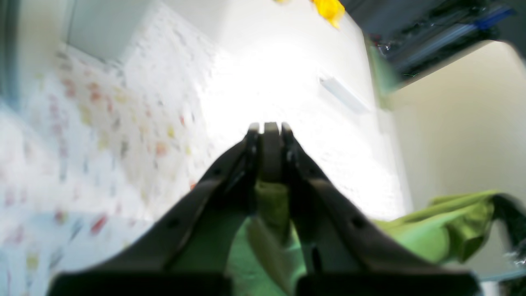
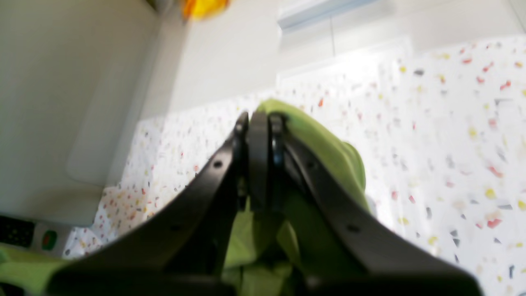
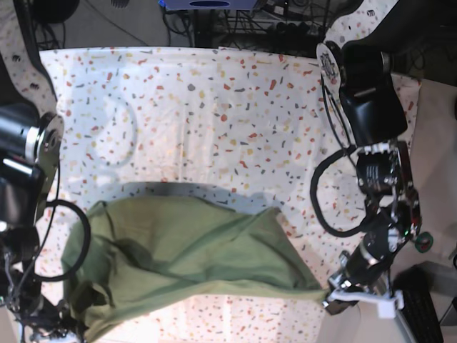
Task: Layout the t-shirt on the table in an organized manner, then fold the t-shirt properly
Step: 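Release the shirt and grasp a bunched edge with the right gripper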
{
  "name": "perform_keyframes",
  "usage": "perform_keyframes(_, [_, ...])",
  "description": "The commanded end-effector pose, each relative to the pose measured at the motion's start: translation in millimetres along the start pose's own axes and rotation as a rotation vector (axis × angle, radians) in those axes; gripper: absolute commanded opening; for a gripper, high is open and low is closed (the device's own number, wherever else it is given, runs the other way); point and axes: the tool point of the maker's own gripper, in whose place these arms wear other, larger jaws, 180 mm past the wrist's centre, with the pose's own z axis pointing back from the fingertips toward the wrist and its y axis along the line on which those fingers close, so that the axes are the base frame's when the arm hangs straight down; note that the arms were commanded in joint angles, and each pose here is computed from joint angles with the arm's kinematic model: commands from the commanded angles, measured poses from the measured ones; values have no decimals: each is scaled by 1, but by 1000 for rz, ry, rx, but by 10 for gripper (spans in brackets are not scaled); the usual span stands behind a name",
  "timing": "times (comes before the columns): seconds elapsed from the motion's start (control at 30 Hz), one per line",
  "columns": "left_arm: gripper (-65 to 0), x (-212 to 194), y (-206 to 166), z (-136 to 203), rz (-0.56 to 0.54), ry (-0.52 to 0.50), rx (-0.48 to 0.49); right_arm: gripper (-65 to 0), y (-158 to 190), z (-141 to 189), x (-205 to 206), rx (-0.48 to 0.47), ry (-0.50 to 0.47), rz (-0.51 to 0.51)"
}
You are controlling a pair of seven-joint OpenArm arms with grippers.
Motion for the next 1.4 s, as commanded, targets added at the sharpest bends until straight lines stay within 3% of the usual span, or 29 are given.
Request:
perform_keyframes(0.0, [-650,17,-21,-13,-34,-56,-36,-438,1,-3,33,-2,-64,5])
perform_keyframes(0.03, [-606,15,-25,-23,-61,-61,-32,-339,-4,-8,32,-12,-61,-7])
perform_keyframes(0.1, [-415,12,-30,-39,-71,-78,-34,-170,-14,-9,39,-30,-90,-27])
perform_keyframes(0.13, [-334,10,-30,-44,-68,-85,-31,-128,-17,-8,39,-36,-94,-23])
perform_keyframes(0.2, [-160,6,-28,-53,-63,-94,-22,-123,-26,-7,23,-51,-59,-23])
perform_keyframes(0.27, [-26,0,-23,-56,-58,-86,-11,-150,-50,0,5,-92,-31,-25])
perform_keyframes(0.3, [0,-2,-20,-56,-56,-81,-6,-167,-60,3,-11,-111,-8,-28])
perform_keyframes(0.47, [0,-52,29,-21,-74,-29,66,-197,-89,14,-78,-165,62,-13])
perform_keyframes(0.57, [0,-86,51,12,-99,3,95,-204,-83,12,-105,-150,110,86])
perform_keyframes(0.6, [0,-94,61,25,-114,16,110,-230,-79,11,-113,-141,129,120])
perform_keyframes(0.67, [-38,-113,77,50,-139,49,134,-357,-68,7,-125,-113,156,197])
perform_keyframes(0.77, [-339,-138,97,85,-173,99,167,-603,-52,3,-143,-68,185,304])
perform_keyframes(0.8, [-467,-145,103,97,-185,117,178,-650,-46,1,-149,-52,201,337])
perform_keyframes(0.83, [-579,-150,107,106,-196,128,185,-650,-42,1,-155,-42,217,363])
perform_keyframes(0.87, [-650,-156,112,116,-205,143,192,-650,-36,0,-163,-26,236,390])
perform_keyframes(0.97, [-650,-167,124,141,-239,183,212,-650,-17,-6,-183,14,258,408])
perform_keyframes(1.13, [-650,-177,126,167,-268,215,214,-650,-25,-13,-209,-30,285,368])
perform_keyframes(1.37, [-650,-178,127,173,-276,221,215,-650,-31,2,-267,-34,427,423])
